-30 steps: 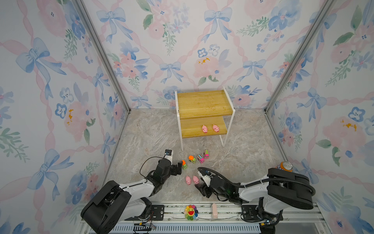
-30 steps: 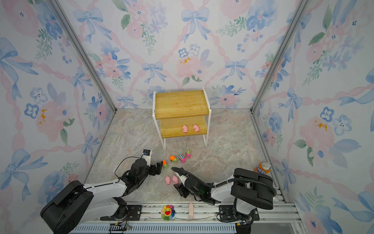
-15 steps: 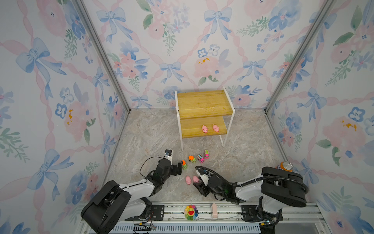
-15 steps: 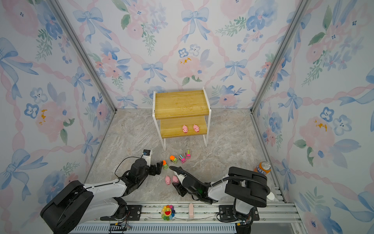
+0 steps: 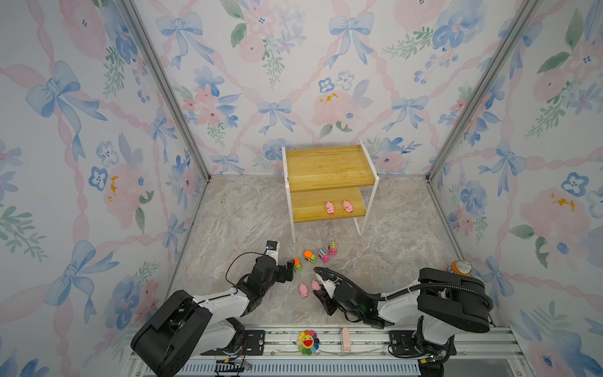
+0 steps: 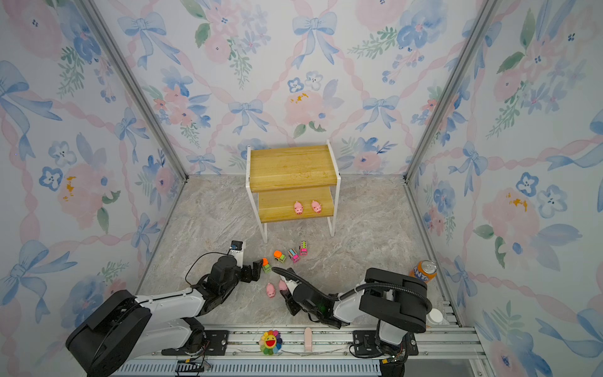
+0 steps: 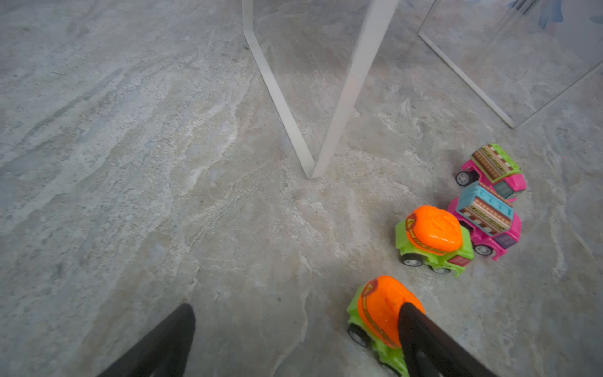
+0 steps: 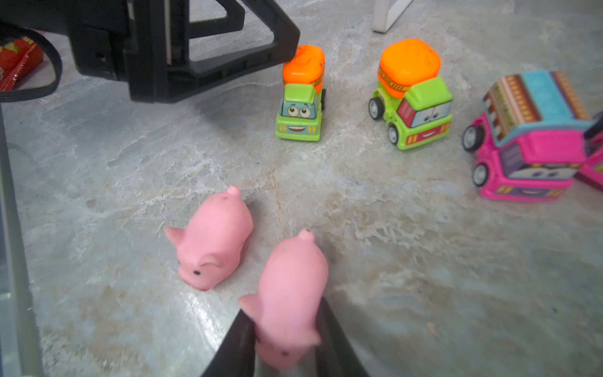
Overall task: Place and organize the plastic toys onto the shelf
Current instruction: 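Lower the right gripper over the pink pig nearest the robot, then close the right gripper on the pink pig, then lift the pig with the right gripper and carry it to the lower shelf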
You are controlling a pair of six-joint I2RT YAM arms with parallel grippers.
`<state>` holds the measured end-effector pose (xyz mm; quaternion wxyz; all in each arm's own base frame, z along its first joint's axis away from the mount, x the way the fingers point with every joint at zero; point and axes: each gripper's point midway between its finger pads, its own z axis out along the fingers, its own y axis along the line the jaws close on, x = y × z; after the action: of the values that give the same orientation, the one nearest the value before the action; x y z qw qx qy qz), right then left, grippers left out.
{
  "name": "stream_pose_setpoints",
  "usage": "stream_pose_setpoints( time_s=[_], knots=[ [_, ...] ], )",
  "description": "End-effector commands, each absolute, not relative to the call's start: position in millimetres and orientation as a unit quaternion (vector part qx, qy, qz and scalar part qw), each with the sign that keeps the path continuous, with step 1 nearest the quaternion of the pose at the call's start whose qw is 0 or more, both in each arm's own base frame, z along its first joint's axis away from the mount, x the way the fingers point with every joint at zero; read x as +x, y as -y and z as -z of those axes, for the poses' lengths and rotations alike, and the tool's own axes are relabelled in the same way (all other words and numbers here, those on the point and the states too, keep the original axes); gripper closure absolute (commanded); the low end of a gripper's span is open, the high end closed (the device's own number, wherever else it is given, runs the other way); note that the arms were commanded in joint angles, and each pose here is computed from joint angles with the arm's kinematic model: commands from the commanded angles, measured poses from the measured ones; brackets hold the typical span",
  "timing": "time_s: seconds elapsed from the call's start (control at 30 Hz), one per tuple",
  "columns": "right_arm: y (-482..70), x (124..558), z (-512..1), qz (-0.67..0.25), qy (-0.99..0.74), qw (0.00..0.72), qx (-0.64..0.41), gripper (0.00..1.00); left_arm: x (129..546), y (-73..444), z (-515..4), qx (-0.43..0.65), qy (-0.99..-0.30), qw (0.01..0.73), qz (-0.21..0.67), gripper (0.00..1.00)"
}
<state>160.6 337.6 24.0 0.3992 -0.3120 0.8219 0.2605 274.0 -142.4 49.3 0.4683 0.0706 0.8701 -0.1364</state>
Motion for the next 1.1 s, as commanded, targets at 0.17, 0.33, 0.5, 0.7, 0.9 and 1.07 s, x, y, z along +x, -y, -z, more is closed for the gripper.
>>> stream_pose_setpoints(
  time_s=[0.17,0.33,0.5,0.7,0.9,1.07],
  knots=[
    [-335.4,154.5,-18.3,-0.255,-0.824,0.39,-0.323,0.74,276.1,143.4,-48.6,0.072,-0.873,0.463,0.134,0.02],
    [-334.9,155.9,-35.7,-0.256,-0.818,0.4,-0.324,0.75,275.9,143.5,-48.3,0.073,-0.873,0.463,0.134,0.02],
    [-332.6,159.4,-59.0,-0.25,-0.813,0.415,-0.324,0.75,276.5,144.4,-48.0,0.074,-0.874,0.462,0.135,0.02],
    [-338.2,171.2,-108.2,-0.237,-0.793,0.451,-0.333,0.75,276.6,144.9,-46.7,0.075,-0.875,0.459,0.134,0.02],
    [-342.9,207.4,-170.6,-0.224,-0.766,0.513,-0.316,0.73,277.3,145.9,-47.7,0.076,-0.875,0.459,0.136,0.02],
    [-333.3,253.1,-212.6,-0.224,-0.758,0.549,-0.272,0.73,278.8,148.4,-49.4,0.081,-0.874,0.46,0.138,0.02]
  ],
)
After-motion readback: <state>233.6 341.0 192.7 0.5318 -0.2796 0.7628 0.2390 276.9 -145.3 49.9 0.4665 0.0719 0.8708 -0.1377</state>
